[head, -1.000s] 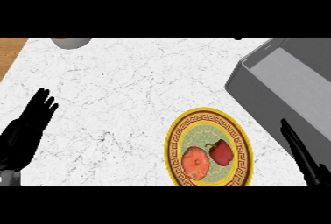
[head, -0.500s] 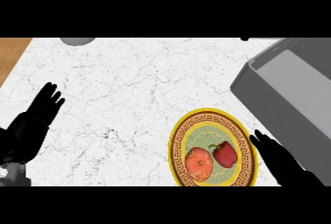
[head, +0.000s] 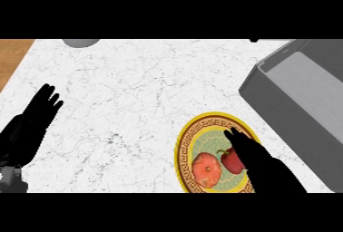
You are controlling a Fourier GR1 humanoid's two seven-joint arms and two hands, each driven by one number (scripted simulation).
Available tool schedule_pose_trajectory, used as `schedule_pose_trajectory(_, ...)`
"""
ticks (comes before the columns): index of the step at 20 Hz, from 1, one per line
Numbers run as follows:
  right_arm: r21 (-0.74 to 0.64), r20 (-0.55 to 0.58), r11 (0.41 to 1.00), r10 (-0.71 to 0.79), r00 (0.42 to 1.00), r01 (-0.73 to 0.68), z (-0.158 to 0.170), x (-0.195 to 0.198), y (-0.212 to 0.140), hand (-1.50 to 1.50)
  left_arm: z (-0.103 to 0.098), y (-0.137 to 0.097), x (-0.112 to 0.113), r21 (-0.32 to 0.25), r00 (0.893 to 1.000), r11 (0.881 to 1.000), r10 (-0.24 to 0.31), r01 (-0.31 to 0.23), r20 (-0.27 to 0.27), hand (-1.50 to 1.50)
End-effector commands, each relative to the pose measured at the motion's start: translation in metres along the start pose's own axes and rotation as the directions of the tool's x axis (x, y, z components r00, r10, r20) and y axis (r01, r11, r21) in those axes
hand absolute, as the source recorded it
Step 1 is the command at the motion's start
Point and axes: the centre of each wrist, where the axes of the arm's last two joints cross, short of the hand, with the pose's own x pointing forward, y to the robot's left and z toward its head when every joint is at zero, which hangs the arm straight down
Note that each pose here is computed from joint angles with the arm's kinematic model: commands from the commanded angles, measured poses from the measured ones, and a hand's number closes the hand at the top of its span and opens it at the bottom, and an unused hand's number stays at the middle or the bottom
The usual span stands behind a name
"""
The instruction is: Pick the squash from the plate and place it in the cardboard box
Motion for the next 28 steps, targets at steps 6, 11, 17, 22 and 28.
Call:
schedule_pose_trajectory(6,0.091,-0.092,0.994,0.069,0.993,-0.061,-0.013,0.031,0.017,-1.5,-0.005,-0.003,-0.009,0.015,1.0,1.0,-0.008,0.008,0.002,0.0)
schedule_pose_trajectory(11,0.095,-0.069,0.994,0.061,0.996,-0.054,-0.016,0.019,0.027,-1.5,0.01,-0.004,-0.013,0.025,1.0,1.0,0.008,-0.008,-0.007,0.0)
schedule_pose_trajectory(17,0.054,-0.045,0.997,0.053,0.998,-0.051,-0.027,0.015,0.026,-1.5,0.002,0.002,-0.011,0.015,1.0,1.0,0.006,-0.006,-0.004,0.0)
schedule_pose_trajectory(22,0.069,-0.035,0.992,0.112,0.993,-0.109,-0.03,0.026,0.028,-1.5,0.004,-0.009,-0.011,0.016,1.0,1.0,0.0,0.0,0.005,0.0)
schedule_pose_trajectory(28,0.088,-0.065,0.987,0.143,0.988,-0.137,-0.032,0.043,0.035,-1.5,-0.001,-0.016,-0.001,0.014,1.0,1.0,0.018,-0.018,0.004,0.0)
